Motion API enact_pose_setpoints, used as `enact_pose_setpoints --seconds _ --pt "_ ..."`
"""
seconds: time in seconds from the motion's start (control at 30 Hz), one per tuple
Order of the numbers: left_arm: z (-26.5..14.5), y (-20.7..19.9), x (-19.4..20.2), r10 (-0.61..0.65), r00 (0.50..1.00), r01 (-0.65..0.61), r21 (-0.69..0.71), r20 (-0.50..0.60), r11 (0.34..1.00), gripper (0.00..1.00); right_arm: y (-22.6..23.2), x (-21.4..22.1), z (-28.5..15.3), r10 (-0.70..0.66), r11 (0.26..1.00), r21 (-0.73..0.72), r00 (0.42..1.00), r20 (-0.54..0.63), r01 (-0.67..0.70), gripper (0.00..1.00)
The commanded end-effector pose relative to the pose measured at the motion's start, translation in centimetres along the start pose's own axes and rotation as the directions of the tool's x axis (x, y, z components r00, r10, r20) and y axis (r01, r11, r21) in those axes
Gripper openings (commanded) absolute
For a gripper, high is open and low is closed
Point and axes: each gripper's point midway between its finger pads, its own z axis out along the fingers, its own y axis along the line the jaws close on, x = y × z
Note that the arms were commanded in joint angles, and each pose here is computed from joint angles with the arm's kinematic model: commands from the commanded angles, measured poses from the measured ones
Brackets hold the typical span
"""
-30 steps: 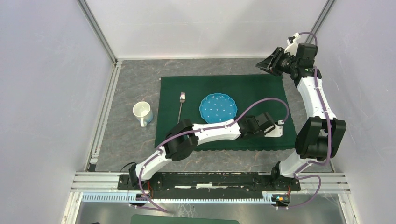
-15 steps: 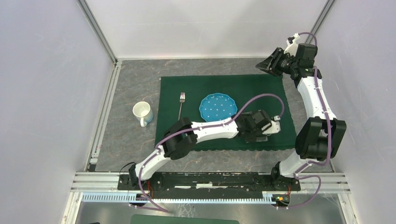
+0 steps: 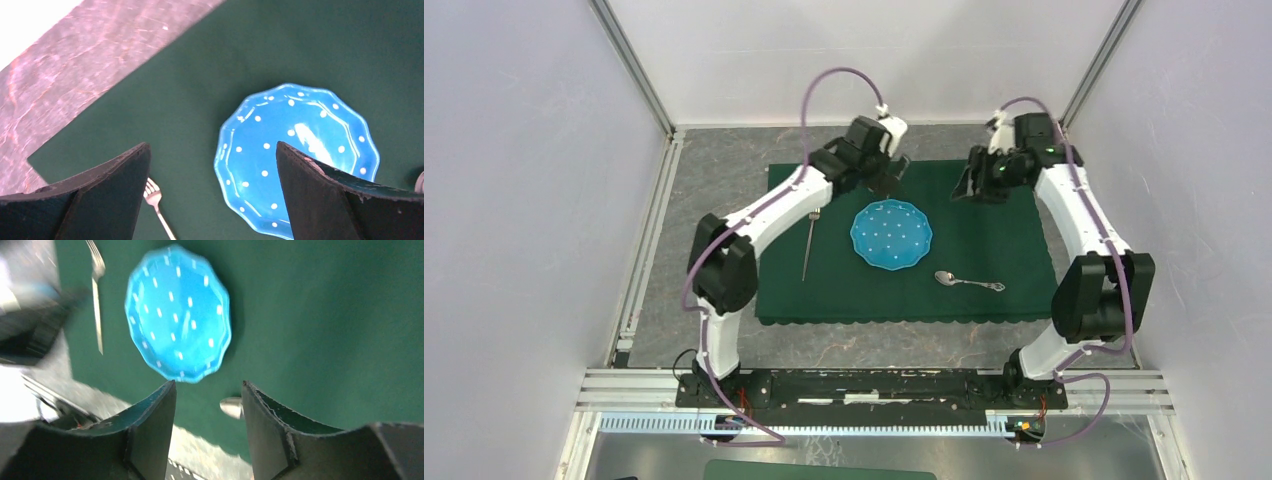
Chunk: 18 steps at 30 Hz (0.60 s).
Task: Set the dinner table for one person
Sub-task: Place the spoon on the napkin, then pick up the spoon from the napkin.
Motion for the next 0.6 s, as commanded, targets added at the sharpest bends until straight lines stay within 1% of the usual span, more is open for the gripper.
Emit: enact_pose_setpoints --seconds 0.0,0.1,0.2,0.37,0.43,0.57 --pt "-4.0 2.8 -3.5 -0.184 0.978 0.185 0.004 0.096 0.983 1.0 0.0 7.4 -0.7 -0.122 0.979 0.126 0.96 -0.251 0.157 0.59" --pt "-4.9 5.9 -3.9 -0.247 0.961 0.251 -0.015 0.121 0.968 1.0 0.4 9.5 -1.4 -0.173 0.958 0.156 0.916 -0.362 0.242 0.65" --pt "-5.8 9.1 -3.7 -0.31 0.941 0.318 -0.045 0.136 0.947 1.0 -0.3 11.1 -2.5 -0.209 0.912 0.214 0.845 -0.492 0.351 0.69" --pt "-7.2 12.6 -2.8 -0.374 0.915 0.387 -0.062 0.152 0.92 1.0 -2.3 13.1 -2.8 -0.158 0.879 0.304 0.826 -0.541 0.367 0.7" --pt "-7.7 13.3 -2.5 -0.391 0.907 0.404 -0.066 0.154 0.912 1.0 -3.0 14.2 -2.7 -0.14 0.864 0.326 0.806 -0.575 0.383 0.7" --pt "-8.1 14.4 -1.9 -0.421 0.894 0.436 -0.081 0.152 0.896 1.0 -3.7 17.5 -2.9 -0.082 0.866 0.339 0.774 -0.628 0.367 0.71"
